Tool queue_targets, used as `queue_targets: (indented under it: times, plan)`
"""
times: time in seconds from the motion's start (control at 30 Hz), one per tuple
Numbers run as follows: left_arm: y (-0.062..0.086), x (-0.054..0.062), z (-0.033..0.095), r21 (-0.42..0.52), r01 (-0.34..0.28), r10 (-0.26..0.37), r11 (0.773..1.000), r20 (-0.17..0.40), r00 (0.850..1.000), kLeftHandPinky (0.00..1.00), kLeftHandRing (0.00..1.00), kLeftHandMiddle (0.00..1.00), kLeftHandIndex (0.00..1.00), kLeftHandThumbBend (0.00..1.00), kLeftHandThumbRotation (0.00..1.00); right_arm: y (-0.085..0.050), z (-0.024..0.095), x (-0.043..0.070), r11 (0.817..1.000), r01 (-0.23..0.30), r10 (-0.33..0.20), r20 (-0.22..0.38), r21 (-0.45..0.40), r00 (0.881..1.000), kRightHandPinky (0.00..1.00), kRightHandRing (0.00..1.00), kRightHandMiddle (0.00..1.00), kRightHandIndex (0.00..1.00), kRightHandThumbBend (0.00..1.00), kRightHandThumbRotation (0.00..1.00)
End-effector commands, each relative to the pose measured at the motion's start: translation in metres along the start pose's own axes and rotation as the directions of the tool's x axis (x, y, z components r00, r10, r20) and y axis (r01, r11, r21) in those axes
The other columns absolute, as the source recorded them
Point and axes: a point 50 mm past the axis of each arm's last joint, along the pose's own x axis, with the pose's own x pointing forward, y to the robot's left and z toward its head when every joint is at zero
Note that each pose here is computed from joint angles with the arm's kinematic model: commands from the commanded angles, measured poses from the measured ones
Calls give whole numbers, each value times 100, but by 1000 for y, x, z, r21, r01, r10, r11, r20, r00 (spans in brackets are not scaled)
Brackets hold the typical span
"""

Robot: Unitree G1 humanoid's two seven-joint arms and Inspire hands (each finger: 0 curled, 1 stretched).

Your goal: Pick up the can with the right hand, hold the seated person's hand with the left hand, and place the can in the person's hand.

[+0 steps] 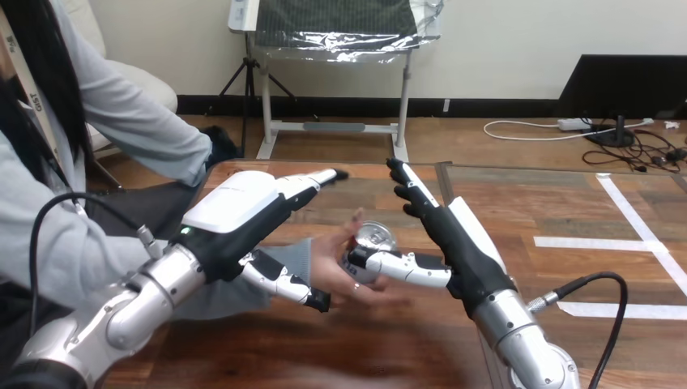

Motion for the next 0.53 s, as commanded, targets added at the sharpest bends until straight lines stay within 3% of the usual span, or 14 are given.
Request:
queue_targets:
  times: [0.0, 0.5]
  plan:
    - [20, -2, -1, 42, -83, 82, 996, 17, 996, 92, 100, 100, 100, 100, 46, -16, 19, 16, 999, 37, -34, 91, -37, 995, 96, 99, 100, 100, 100, 59]
    - [19, -14, -1, 27, -148, 147, 989, 41, 988, 95, 100, 100, 100, 100, 53, -21, 17, 10, 997, 65, -60, 100, -47, 993, 100, 100, 100, 100, 100, 64]
